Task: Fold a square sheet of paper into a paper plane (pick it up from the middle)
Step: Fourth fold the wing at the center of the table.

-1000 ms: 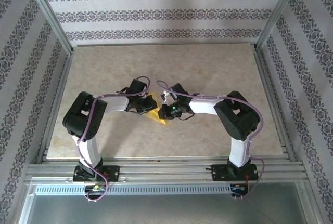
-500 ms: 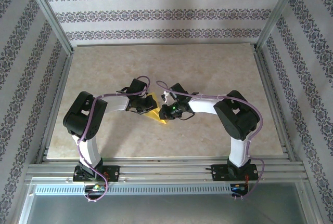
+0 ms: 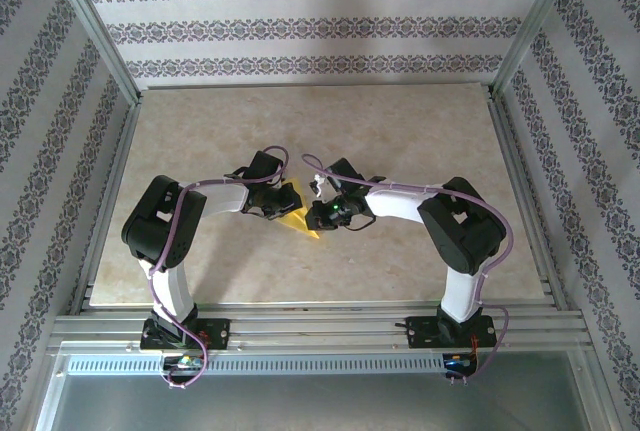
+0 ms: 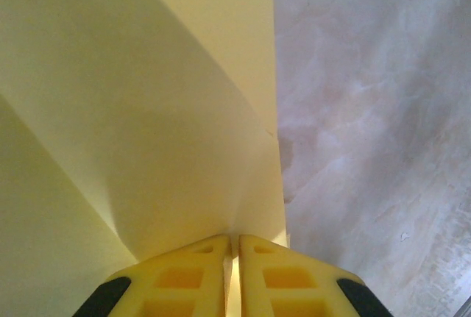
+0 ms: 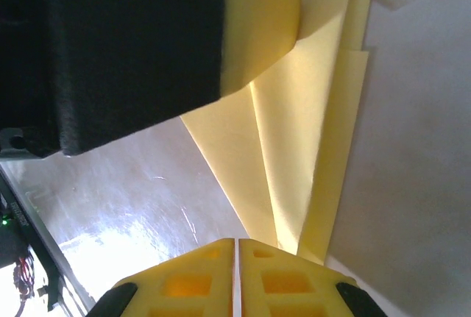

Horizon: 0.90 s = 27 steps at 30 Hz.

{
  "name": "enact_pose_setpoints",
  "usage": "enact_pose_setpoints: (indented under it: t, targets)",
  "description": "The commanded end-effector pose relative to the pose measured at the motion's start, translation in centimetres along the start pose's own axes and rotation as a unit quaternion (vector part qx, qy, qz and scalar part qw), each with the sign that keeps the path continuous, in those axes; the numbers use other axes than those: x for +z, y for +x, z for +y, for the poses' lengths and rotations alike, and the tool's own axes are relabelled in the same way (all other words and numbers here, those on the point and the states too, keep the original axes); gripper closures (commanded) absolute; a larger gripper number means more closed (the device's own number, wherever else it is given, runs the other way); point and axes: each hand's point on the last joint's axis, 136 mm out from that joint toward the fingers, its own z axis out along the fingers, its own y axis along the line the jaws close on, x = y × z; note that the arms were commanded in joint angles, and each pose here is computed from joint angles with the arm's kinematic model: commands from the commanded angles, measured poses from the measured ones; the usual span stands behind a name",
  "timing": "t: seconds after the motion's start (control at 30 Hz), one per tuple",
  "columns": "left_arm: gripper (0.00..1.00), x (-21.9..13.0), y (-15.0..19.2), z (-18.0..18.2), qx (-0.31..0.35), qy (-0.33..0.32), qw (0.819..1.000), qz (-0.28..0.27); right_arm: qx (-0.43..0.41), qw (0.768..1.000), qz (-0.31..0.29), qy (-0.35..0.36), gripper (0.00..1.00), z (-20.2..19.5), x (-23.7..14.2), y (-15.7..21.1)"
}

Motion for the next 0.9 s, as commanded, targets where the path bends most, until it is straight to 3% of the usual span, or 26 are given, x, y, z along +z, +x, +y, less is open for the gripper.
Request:
enact_pose_setpoints:
  t: [0.0, 0.87]
  targets:
    - [0.86, 0.9, 1.3, 3.8, -0.027, -0.067, 0.997, 0.023, -0.002, 1.000, 0.024, 0.012, 0.87, -0.7, 0.7, 1.2]
    - [0.86, 1.1, 1.7, 4.5, -0.034, -0.081, 0.996, 0.032, 0.017, 0.998, 0.026, 0.055, 0.87, -3.3, 0.8, 1.5]
